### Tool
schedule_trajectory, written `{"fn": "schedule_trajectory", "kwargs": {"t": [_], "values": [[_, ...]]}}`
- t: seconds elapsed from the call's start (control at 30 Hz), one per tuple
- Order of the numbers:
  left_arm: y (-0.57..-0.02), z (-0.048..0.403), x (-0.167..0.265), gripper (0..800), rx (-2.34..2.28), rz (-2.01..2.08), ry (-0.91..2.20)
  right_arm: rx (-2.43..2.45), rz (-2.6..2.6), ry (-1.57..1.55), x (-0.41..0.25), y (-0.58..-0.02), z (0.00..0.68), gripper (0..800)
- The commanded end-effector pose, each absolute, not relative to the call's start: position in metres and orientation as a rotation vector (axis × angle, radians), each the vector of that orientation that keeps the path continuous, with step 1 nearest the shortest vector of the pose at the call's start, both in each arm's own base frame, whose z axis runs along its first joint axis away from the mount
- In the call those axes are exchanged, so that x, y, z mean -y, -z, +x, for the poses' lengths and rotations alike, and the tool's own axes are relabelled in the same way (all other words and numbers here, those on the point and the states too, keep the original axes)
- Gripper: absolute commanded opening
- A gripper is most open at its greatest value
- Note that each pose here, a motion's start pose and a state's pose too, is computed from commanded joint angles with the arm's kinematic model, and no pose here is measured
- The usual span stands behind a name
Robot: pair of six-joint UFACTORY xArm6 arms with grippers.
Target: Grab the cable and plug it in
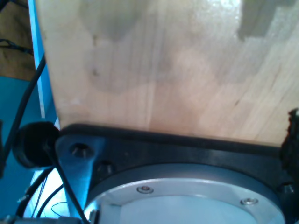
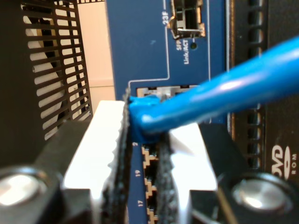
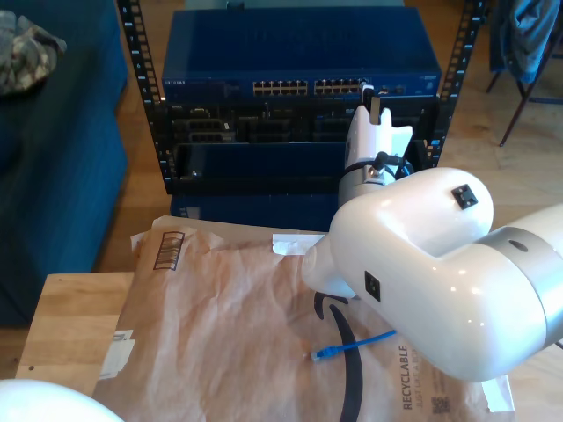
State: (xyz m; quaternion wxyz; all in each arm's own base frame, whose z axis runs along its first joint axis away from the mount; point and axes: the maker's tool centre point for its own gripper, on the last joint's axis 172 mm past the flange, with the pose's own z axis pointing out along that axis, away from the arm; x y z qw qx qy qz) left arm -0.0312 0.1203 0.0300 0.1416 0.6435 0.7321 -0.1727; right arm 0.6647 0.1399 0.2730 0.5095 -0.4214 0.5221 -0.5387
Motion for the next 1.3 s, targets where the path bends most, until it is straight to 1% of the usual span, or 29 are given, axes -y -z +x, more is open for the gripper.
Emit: {"fn": "schedule_trajectory", "kwargs": {"t": [0.6,0.67,1.03,1.3], "values": [[-0.030,-0.031,-0.120,800,-2.113,1.858,0.498,-1.257,-1.014,1.301,-0.141,-0.265,0.671,0],[-0.030,-0.031,-0.120,800,-2.112,1.857,0.500,-1.262,-1.005,1.309,-0.134,-0.267,0.673,0],[-0.030,-0.031,-0.120,800,-2.112,1.857,0.500,-1.234,-0.987,1.305,-0.139,-0.279,0.679,0],[-0.030,-0.031,-0.120,800,-2.113,1.858,0.498,-1.251,-1.002,1.302,-0.135,-0.271,0.682,4]]}}
